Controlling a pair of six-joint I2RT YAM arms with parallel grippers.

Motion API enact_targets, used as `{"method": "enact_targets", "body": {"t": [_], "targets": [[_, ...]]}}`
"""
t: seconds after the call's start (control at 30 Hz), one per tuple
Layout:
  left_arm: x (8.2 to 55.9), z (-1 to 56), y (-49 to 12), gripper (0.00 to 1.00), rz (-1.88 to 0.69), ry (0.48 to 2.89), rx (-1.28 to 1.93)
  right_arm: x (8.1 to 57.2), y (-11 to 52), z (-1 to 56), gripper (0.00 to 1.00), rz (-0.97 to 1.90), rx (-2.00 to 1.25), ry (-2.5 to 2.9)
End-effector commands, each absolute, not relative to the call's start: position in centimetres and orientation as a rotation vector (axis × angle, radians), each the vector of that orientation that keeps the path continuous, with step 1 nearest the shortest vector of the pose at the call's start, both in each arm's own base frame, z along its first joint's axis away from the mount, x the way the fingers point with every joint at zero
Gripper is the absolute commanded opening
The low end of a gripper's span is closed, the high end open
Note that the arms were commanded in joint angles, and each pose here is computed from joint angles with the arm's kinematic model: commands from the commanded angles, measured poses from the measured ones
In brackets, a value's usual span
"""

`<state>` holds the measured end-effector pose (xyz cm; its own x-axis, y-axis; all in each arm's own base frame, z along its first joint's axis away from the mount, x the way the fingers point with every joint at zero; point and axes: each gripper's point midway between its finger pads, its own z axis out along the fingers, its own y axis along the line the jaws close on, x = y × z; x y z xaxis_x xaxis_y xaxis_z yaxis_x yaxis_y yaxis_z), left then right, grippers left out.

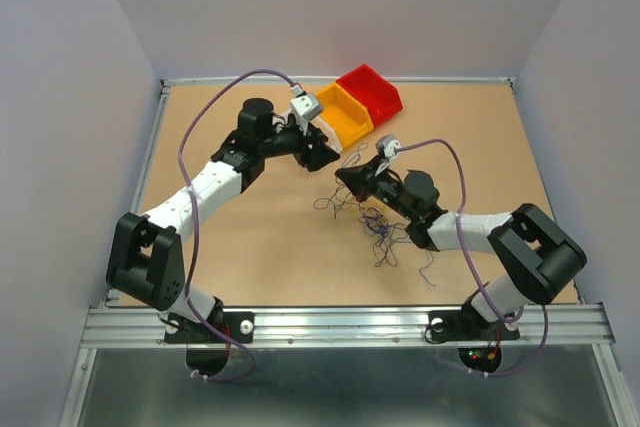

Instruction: Untangle the cables

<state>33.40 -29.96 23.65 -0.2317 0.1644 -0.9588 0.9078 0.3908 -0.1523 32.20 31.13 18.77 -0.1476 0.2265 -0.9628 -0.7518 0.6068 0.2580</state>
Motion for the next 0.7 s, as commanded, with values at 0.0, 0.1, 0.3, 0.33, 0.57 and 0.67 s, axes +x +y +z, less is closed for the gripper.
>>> {"method": "enact_targets", "body": {"t": [0.0,0.1,0.3,0.33,0.57,0.67], "targets": [[33.5,28.4,-27.6,0.74,-0.967,1.491,0.912,31.6,29.7,22.9,0.01,0.91,-0.37,1.365],[33.3,28.0,-27.1,0.76,-0.976,1.464,0.945,31.7,28.3,24.4,0.0,0.887,-0.294,1.357],[32.2,25.8,-28.9,0.91,-1.006,1.427,1.038,32.9,26.4,27.7,0.01,0.808,-0.172,1.37],[32.1,25.3,-29.2,0.91,-1.01,1.428,1.045,32.9,26.3,28.1,0.01,0.806,-0.167,1.37],[34.1,25.5,-28.0,0.91,-0.878,1.463,0.902,36.9,26.5,28.2,0.01,0.639,-0.131,1.571],[35.8,26.4,-26.2,0.9,-0.773,1.476,0.783,39.4,27.2,27.7,0.01,0.586,-0.148,1.652]]}}
